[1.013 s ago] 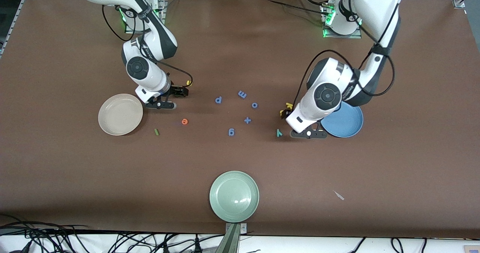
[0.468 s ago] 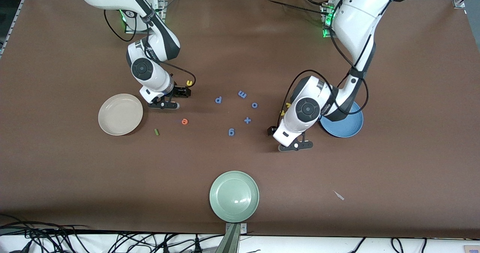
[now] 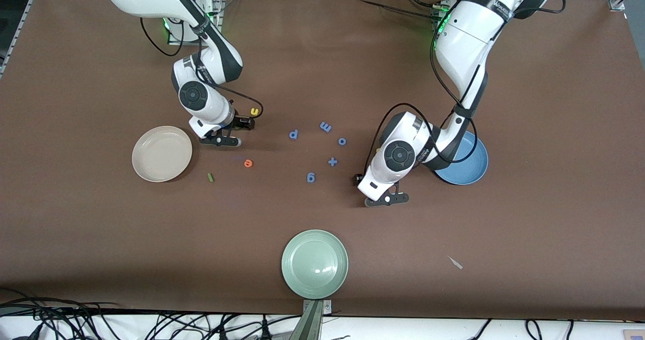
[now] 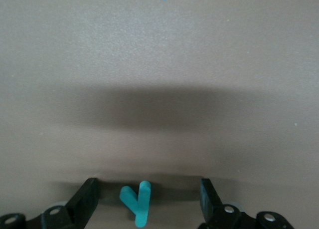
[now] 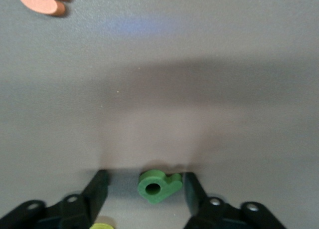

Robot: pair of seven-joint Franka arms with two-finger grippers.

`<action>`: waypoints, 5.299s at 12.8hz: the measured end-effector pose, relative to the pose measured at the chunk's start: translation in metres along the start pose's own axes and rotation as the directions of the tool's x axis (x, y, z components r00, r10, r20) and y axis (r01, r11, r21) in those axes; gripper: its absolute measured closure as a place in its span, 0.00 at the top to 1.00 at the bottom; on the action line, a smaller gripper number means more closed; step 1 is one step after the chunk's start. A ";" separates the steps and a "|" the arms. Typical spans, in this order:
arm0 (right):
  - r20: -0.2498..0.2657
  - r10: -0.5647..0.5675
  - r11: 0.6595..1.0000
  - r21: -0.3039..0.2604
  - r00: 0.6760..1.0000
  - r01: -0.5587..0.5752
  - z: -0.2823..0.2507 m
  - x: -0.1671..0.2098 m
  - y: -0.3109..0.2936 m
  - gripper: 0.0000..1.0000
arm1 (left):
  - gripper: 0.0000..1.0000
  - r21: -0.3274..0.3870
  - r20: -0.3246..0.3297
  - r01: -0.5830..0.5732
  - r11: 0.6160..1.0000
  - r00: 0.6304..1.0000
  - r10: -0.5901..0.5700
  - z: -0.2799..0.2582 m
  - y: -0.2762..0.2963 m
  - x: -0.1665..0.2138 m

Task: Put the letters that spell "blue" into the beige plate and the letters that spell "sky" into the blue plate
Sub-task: 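Place the green p in the white plate with the right gripper, then grasp the green l with the right gripper while the left gripper carries the y, then drop the y in the blue plate and the l in the white plate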

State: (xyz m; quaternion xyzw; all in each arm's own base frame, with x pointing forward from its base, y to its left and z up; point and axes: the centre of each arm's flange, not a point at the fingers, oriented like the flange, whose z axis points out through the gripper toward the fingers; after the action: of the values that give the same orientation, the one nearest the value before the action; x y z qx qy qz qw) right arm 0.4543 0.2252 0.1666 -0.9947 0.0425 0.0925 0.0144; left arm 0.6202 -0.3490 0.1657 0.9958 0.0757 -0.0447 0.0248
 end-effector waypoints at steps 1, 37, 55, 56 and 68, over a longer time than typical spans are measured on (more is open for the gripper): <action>0.000 0.000 1.000 0.000 1.000 0.000 0.000 0.000 0.000 0.68 | 0.81 0.000 -0.003 -0.001 1.000 1.000 0.001 -0.001 0.001 0.000; -0.059 -0.493 0.868 -0.104 0.868 0.485 -0.104 0.138 0.069 0.93 | 1.00 0.046 0.047 -0.530 0.847 0.848 0.528 -0.056 0.018 -0.020; -0.128 -0.501 0.865 -0.110 0.856 0.490 -0.042 0.166 0.069 0.57 | 0.85 0.107 0.012 -0.925 0.365 0.368 0.930 0.006 0.006 -0.042; -0.128 -0.501 0.865 -0.110 0.856 0.490 -0.042 0.166 0.069 0.57 | 0.83 0.107 0.013 -0.926 0.362 0.365 0.931 0.005 0.006 -0.042; -0.022 -0.496 0.865 -0.095 0.868 0.492 -0.101 0.184 0.092 0.09 | 0.25 0.197 -0.020 -0.923 0.331 0.334 0.942 -0.048 0.000 -0.026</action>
State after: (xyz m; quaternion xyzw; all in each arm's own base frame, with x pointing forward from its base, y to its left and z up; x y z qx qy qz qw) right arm 0.6449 0.1147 0.2294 -0.9740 -0.2172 0.0646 -0.0065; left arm 0.5984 -0.3498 0.2153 0.8580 -0.5112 0.0371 -0.0343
